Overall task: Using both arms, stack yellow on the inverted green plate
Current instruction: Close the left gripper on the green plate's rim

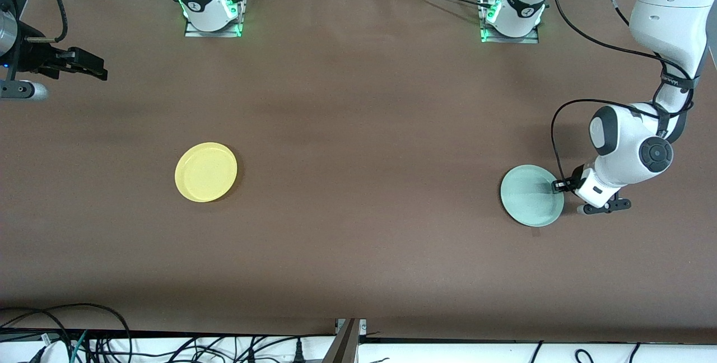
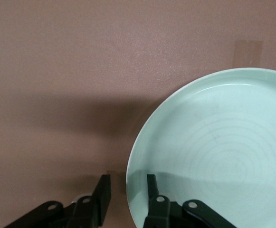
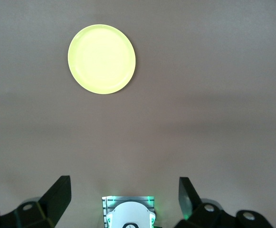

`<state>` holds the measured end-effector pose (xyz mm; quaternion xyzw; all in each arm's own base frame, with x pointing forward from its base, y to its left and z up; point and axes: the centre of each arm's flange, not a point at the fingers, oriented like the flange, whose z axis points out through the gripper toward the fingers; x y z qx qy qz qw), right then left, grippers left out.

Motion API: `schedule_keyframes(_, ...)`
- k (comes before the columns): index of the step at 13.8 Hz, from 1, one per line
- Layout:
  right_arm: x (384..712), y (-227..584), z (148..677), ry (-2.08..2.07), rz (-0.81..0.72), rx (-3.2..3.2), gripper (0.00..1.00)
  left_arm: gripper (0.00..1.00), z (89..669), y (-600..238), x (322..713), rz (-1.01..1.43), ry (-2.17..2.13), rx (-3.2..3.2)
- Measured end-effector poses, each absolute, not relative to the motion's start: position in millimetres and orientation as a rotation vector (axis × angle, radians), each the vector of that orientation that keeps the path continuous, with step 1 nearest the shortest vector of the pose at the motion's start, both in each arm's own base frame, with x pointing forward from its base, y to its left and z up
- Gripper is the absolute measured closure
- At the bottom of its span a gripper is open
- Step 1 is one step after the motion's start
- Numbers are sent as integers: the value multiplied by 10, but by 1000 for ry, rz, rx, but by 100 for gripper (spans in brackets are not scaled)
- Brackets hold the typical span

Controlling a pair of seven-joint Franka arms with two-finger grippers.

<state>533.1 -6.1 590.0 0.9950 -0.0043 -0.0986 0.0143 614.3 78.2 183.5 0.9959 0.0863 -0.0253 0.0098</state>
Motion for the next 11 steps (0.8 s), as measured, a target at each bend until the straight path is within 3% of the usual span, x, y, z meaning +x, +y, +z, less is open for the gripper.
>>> schedule_keyframes(11, 5331, -70, 5900, -16, -307, 3098, 0, 66, 1859, 786, 6165, -70, 269, 3110)
